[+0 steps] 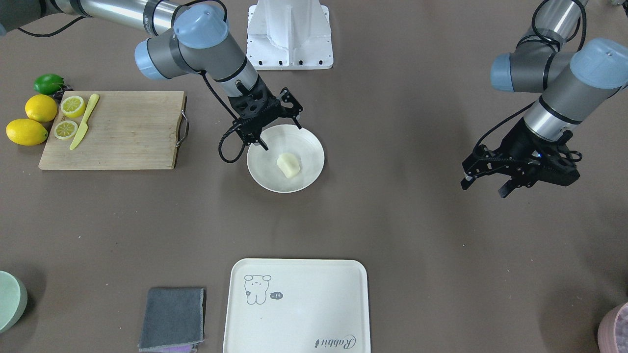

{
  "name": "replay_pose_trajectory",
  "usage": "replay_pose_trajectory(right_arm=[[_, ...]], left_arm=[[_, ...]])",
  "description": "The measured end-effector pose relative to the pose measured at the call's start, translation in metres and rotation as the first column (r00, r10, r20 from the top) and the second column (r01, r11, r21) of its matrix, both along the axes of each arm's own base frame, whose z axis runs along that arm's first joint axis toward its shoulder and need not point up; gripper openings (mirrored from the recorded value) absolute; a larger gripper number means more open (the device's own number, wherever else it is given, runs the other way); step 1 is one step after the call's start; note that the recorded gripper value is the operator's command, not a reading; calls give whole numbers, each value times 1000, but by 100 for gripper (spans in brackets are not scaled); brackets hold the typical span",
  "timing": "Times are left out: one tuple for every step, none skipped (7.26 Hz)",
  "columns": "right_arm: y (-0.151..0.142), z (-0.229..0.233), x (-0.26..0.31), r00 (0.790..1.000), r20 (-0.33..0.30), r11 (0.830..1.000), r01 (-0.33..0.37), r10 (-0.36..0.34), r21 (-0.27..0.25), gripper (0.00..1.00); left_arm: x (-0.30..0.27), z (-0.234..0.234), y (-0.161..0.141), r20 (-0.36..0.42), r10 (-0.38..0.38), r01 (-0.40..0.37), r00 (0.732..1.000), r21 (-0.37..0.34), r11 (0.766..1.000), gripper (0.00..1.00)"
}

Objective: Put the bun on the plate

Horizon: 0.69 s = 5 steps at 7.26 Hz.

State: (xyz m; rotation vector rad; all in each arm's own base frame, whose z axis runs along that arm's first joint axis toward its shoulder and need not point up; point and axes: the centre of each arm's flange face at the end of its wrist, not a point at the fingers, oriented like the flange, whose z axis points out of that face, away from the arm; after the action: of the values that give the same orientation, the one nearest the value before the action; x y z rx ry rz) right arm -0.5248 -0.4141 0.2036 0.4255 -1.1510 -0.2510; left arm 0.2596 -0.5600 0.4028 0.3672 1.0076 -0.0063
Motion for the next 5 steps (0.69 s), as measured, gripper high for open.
replay_pose_trajectory(right_arm=[[-16,3,15,1000,-6,1000,-21,21,-9,100],[-45,9,43,998,-31,998,-48,46,-38,100],[-79,18,82,995,-70,993,-77,71,-87,100],[-112,28,128,990,-107,986,-103,90,-128,100],[-136,41,167,985,-142,985,-116,97,-130,100]], left_arm=[[-2,1,-1,3,-2,2,1000,0,1000,98],[-12,4,-6,9,-20,20,1000,-8,1000,98],[-33,14,-15,18,-53,54,998,-25,998,98],[-62,30,-30,32,-102,103,994,-54,993,98],[-98,52,-47,58,-136,140,989,-77,987,98]])
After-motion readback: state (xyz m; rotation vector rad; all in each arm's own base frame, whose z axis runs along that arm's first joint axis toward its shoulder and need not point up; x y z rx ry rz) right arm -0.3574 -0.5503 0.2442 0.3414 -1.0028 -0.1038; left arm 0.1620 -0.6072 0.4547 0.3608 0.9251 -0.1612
